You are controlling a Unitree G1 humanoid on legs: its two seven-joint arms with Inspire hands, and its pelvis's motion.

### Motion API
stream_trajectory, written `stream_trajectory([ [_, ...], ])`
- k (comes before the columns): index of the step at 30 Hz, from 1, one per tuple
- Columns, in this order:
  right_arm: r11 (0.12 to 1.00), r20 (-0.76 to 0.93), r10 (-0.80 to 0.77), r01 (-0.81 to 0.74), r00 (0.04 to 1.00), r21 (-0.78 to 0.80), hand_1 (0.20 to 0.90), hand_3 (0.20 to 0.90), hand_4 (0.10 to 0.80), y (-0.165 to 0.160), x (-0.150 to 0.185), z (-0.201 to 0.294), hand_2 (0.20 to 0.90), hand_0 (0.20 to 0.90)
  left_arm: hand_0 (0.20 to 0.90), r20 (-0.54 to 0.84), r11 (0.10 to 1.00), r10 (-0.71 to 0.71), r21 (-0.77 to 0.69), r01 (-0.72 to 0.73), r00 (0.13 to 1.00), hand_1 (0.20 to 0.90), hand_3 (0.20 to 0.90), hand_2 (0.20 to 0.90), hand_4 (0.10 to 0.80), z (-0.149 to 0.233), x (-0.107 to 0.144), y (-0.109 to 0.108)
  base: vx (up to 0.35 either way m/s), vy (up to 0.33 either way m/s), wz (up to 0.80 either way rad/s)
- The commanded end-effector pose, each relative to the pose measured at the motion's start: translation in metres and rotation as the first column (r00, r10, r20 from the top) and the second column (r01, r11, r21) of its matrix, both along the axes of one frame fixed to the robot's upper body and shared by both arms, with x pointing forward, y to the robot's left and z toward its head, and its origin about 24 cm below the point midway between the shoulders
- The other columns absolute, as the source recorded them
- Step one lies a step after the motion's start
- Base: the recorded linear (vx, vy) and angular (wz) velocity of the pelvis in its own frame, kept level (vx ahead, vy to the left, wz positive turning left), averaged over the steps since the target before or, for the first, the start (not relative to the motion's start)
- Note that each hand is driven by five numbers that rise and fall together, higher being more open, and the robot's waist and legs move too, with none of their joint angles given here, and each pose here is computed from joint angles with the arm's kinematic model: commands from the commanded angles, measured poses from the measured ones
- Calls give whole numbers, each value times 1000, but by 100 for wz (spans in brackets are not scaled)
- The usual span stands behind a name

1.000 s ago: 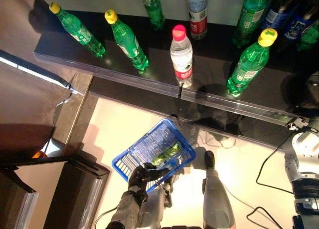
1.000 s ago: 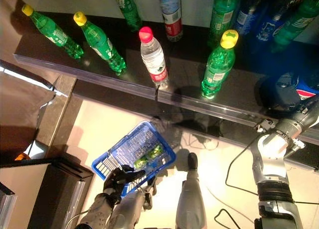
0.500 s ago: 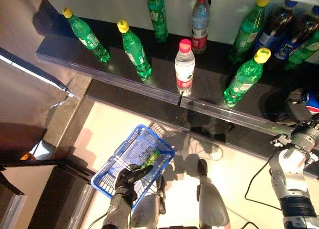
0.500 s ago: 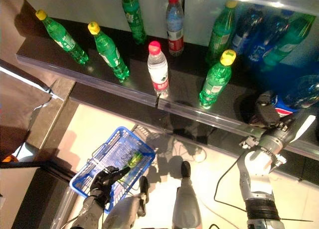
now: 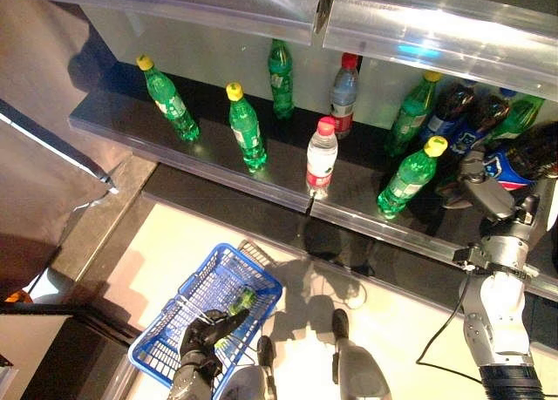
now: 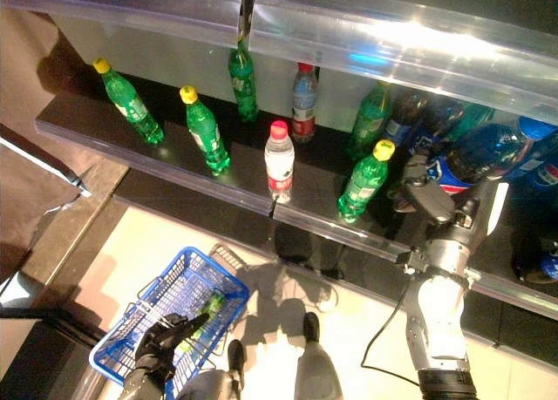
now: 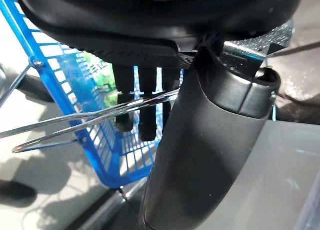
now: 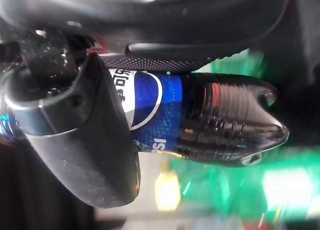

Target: Pick up the drink and place into the basket.

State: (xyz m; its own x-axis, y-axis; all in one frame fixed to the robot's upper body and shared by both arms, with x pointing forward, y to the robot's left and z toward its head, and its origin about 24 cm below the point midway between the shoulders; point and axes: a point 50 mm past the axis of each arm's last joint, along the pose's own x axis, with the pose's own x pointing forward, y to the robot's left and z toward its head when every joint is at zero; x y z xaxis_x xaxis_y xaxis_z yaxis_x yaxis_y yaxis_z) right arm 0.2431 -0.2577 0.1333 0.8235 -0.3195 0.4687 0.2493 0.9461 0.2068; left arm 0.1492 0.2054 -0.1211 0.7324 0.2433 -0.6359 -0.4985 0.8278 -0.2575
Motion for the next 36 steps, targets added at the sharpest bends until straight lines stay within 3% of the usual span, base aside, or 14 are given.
stream_trajectory([
  [1,984,336,167,-136,927,-114,300,200,100,18,-21,58,300,300,300,280,977,-76,214,15,957,300,200,300,100,49,21,48,2,44,0],
  [10,910,268,415,-392,870,-137,300,200,100,46,-26,50,300,300,300,492,965,-186,256,63,851,300,200,300,100,105,53,46,-9,23,1],
  [17,783,217,622,-599,752,-169,300,200,100,74,-27,49,300,300,300,616,919,-393,293,265,683,300,200,300,100,162,72,21,-9,5,3],
  [29,672,192,740,-712,644,-202,300,200,100,103,-29,50,300,300,300,689,795,-578,354,493,437,300,200,300,100,230,72,1,-13,11,14],
  [36,621,202,783,-754,588,-212,300,200,100,121,-27,55,300,300,300,690,678,-644,315,664,331,300,200,300,100,244,71,-18,-5,34,12],
])
